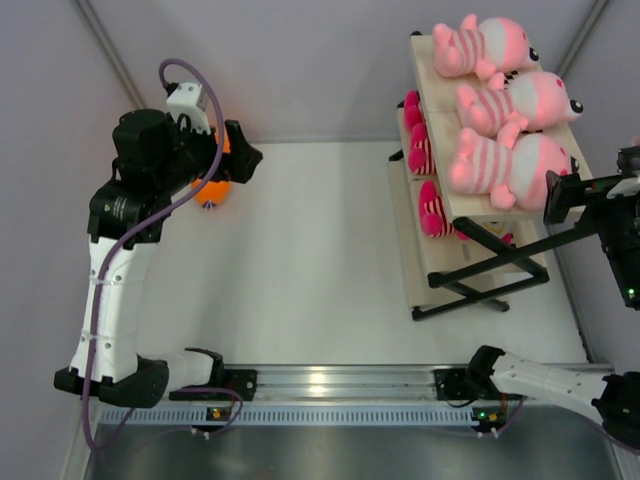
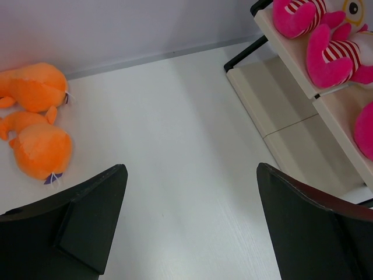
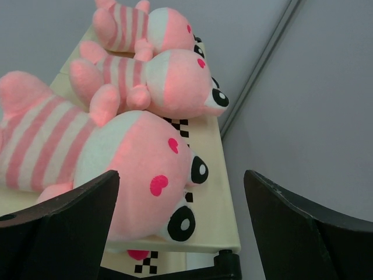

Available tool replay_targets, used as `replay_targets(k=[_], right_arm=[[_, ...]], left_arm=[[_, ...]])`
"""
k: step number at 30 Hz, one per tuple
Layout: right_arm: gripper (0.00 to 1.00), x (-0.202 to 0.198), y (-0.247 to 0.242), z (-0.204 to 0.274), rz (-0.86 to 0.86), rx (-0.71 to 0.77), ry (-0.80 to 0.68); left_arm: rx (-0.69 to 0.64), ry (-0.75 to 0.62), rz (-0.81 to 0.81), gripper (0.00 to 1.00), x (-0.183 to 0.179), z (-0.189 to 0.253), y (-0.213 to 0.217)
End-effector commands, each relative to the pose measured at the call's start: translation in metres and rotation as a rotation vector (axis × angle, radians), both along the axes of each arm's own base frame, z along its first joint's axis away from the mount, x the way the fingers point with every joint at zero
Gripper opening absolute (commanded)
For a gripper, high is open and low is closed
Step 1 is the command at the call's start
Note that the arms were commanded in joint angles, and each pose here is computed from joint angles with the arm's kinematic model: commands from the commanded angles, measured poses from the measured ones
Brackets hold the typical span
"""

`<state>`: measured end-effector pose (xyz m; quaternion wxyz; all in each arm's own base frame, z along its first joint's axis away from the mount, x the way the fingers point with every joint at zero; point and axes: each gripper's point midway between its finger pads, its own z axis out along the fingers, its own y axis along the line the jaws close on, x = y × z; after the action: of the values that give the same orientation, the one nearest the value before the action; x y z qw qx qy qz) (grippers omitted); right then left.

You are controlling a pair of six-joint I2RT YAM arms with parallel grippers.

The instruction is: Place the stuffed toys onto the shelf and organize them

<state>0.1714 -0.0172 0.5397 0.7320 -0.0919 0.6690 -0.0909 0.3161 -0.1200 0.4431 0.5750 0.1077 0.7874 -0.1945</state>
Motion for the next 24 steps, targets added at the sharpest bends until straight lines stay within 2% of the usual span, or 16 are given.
replay_targets(k=[1, 4, 10, 15, 17, 18, 20, 21, 24], right_arm=[[0.89, 0.001, 0.003, -0.005, 0.004, -0.01, 0.029], [0.89, 0.002, 0.003, -0.006, -0.002, -0.017, 0.042], [0.9, 0.002, 0.01, 0.017, 0.047, -0.013, -0.008], [0.92, 0.012, 0.027, 0.022, 0.08, -0.08, -0.009], [0.93, 0.015, 0.034, 0.021, 0.102, -0.1, -0.003], [0.93, 0.016, 0.04, 0.019, 0.122, -0.112, -0.001], [0.93, 0.019, 0.044, 0.015, 0.128, -0.131, 0.008], [0.94, 0.019, 0.045, 0.013, 0.136, -0.143, 0.008], [0.95, 0.02, 0.048, 0.007, 0.149, -0.161, 0.005]], left_arm=[[-0.014, -0.052, -0.006, 0.99, -0.007, 0.014, 0.002], [0.036, -0.055, -0.007, 0.99, -0.001, 0.006, 0.005], [0.263, 0.058, 0.066, 0.98, 0.04, -0.064, 0.027], [0.45, 0.2, 0.213, 0.95, 0.104, -0.142, 0.069], [0.507, 0.234, 0.278, 0.95, 0.124, -0.158, 0.089], [0.56, 0.303, 0.298, 0.95, 0.141, -0.189, 0.104], [0.63, 0.343, 0.348, 0.95, 0.159, -0.206, 0.121], [0.699, 0.407, 0.369, 0.95, 0.169, -0.235, 0.132], [0.802, 0.446, 0.431, 0.96, 0.19, -0.26, 0.15]])
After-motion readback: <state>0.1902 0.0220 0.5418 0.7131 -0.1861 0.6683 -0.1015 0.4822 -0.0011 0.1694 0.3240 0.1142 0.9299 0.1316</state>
